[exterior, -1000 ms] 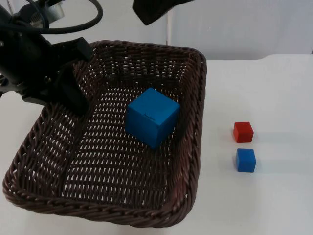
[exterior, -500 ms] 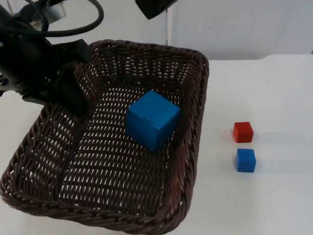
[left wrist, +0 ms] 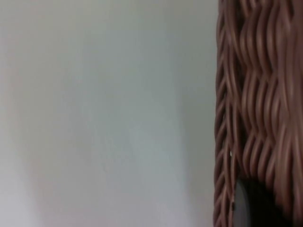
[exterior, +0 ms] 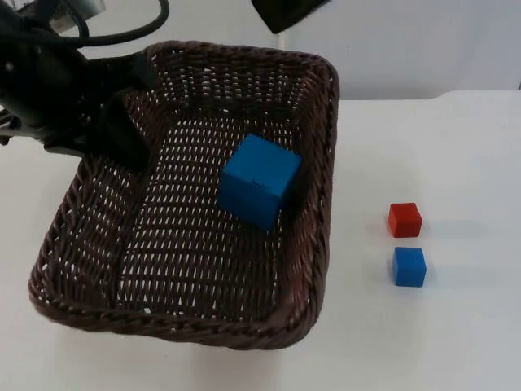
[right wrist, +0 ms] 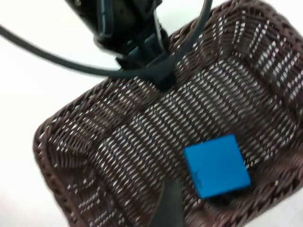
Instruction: Pick up the basket with the left hand and place the largest block into the basket with the right hand.
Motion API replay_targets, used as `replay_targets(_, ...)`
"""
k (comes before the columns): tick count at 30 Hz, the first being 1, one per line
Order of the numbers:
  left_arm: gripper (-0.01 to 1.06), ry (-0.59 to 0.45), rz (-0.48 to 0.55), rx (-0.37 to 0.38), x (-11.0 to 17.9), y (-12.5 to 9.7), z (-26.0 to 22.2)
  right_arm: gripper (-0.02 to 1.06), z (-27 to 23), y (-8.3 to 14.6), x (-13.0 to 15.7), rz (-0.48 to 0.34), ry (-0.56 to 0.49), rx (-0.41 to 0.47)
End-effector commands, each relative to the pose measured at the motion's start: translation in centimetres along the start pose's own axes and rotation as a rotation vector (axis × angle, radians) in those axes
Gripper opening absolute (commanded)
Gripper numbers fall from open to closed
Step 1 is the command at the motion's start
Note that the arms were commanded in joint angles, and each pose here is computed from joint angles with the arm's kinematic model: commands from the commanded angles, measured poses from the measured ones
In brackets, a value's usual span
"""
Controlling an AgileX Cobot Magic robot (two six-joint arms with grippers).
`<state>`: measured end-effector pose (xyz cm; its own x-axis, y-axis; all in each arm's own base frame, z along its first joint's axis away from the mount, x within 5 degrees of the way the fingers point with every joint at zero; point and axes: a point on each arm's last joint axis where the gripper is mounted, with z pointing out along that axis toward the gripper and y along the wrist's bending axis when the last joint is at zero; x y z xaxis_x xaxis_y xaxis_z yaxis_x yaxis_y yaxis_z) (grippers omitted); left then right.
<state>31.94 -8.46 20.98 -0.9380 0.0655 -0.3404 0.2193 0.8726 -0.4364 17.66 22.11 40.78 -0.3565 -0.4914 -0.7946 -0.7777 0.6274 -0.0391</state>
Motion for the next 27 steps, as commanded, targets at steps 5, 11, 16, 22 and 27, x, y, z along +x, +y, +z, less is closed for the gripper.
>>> replay_targets(5,0.00,-0.064,-0.018,-0.019,-0.6,0.3,0.4,0.68,-2.4,0.1,1.5,0.023,-0.057,-0.007)
replay_targets(11,0.00,0.007,-0.009,-0.007,-0.3,1.7,3.5,0.68,-4.9,0.0,3.1,0.063,-0.099,-0.008)
replay_targets(16,0.00,0.024,-0.015,-0.009,-0.2,2.9,5.8,0.68,-6.6,0.0,4.2,0.087,-0.125,-0.010)
replay_targets(22,0.00,0.061,-0.023,-0.009,-0.6,3.9,8.0,0.68,-7.5,0.0,5.4,0.088,-0.135,-0.012)
replay_targets(27,0.00,0.080,-0.052,0.005,-1.3,4.7,10.0,0.68,-8.3,-0.1,6.7,0.089,-0.139,-0.012)
